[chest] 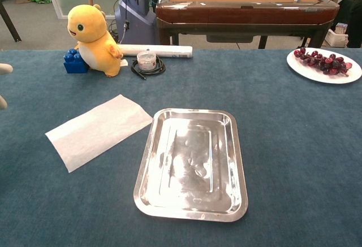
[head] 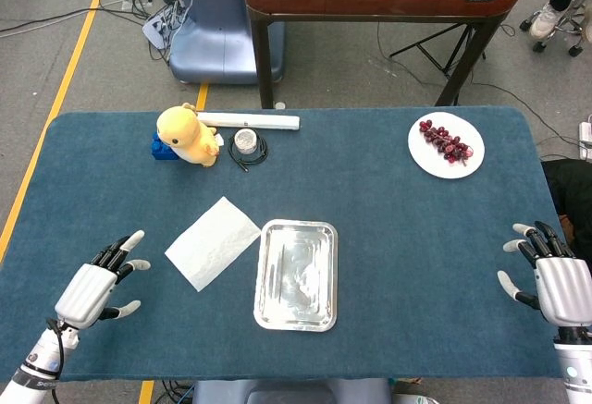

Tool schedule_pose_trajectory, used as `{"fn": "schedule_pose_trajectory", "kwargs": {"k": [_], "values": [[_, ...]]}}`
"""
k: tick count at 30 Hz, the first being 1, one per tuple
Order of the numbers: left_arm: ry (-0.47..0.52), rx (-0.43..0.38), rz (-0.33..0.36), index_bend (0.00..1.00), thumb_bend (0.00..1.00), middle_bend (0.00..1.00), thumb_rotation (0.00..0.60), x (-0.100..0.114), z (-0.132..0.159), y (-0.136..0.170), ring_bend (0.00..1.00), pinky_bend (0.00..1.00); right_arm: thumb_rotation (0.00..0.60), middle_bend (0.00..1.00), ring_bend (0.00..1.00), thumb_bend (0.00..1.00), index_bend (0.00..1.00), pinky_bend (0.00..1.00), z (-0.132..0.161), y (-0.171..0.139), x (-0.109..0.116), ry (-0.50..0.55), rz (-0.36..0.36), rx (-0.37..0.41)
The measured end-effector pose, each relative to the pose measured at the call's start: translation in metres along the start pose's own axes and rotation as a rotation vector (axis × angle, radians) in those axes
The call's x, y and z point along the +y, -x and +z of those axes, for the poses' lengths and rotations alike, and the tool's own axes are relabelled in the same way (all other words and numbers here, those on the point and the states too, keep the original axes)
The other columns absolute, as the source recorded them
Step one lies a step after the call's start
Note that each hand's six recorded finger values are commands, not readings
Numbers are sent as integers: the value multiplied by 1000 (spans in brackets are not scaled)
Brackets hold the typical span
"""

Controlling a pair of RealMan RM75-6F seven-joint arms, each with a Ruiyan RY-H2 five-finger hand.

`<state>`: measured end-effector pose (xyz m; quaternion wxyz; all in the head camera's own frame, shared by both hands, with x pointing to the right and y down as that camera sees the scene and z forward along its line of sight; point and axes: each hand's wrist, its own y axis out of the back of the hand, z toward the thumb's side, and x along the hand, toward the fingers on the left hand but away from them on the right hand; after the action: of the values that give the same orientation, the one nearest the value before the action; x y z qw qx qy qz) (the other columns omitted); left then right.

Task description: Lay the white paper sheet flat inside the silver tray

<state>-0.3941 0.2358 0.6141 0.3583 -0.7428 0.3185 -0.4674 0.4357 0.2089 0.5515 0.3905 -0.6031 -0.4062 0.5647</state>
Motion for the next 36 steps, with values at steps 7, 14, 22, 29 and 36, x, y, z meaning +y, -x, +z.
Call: {"fn": "schedule_pose_trajectory", "kwargs": {"k": [7, 14, 22, 29, 36], "values": [[-28, 23, -10, 339, 148, 1, 600, -5, -6, 3, 0, 129, 600, 245, 120, 266, 408, 322, 1, 0, -2, -5, 8, 2], [-41, 40, -19, 340, 149, 1, 600, -9, -11, 5, 0, 129, 600, 245, 120, 266, 408, 322, 1, 1, -4, -7, 16, 1], [-72, 16, -19, 339, 85, 0, 600, -16, -15, 0, 0, 129, 600, 245, 120, 266, 408, 322, 1, 1, -4, -5, 17, 2], [-61, -47, 3, 340, 73, 0, 600, -25, -8, -15, 0, 129, 600, 245, 120, 266, 408, 322, 1, 2, -5, -3, 21, 0], [-51, -100, 13, 345, 73, 0, 600, -32, 3, -33, 0, 129, 600, 245, 120, 266, 408, 322, -1, 1, -3, 3, 15, -2]]}}
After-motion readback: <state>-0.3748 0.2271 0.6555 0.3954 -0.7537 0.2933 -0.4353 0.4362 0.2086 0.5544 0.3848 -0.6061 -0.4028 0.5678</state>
